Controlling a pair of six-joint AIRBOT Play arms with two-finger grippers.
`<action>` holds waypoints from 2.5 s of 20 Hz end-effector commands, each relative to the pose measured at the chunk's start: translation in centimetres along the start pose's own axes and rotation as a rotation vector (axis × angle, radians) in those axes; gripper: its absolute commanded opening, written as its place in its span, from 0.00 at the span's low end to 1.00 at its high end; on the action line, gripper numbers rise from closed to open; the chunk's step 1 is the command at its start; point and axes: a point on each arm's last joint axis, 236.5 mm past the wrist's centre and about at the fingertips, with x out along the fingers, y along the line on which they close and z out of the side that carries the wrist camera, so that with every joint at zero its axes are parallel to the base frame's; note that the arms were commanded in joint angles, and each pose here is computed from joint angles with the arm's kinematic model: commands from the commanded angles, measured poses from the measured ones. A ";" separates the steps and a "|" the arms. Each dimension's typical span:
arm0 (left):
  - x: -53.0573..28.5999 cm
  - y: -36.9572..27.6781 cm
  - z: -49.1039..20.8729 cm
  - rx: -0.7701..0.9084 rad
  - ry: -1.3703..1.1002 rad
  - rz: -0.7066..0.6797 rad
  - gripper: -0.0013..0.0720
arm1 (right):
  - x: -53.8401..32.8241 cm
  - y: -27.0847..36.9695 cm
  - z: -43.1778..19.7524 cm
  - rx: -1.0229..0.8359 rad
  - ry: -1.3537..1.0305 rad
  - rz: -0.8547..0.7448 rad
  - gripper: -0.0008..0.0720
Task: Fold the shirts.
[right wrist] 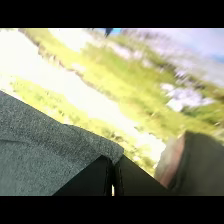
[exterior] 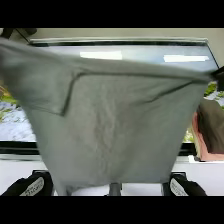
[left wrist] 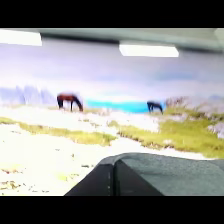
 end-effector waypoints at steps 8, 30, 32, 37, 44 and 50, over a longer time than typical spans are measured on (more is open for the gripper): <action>27.2 13.7 -17.4 -0.289 0.334 0.089 0.06 | 29.3 -2.5 -0.3 0.142 0.039 0.012 0.04; 23.1 13.5 -31.1 -0.343 0.899 0.000 0.07 | 28.5 5.3 -17.0 0.089 0.675 0.367 0.04; 22.7 13.4 -32.8 -0.376 0.936 0.005 0.07 | 28.8 5.6 -17.0 0.110 0.668 0.366 0.04; 21.1 13.3 -30.0 -0.414 0.940 -0.009 0.79 | 26.9 5.1 -15.3 0.065 0.627 0.367 0.70; 10.5 13.1 -33.5 -0.481 1.036 0.083 0.72 | 20.1 3.3 -19.4 0.214 0.650 0.420 0.75; 6.1 9.5 -45.2 -0.620 1.196 0.081 0.72 | 17.3 4.2 -20.3 0.187 0.637 0.395 0.76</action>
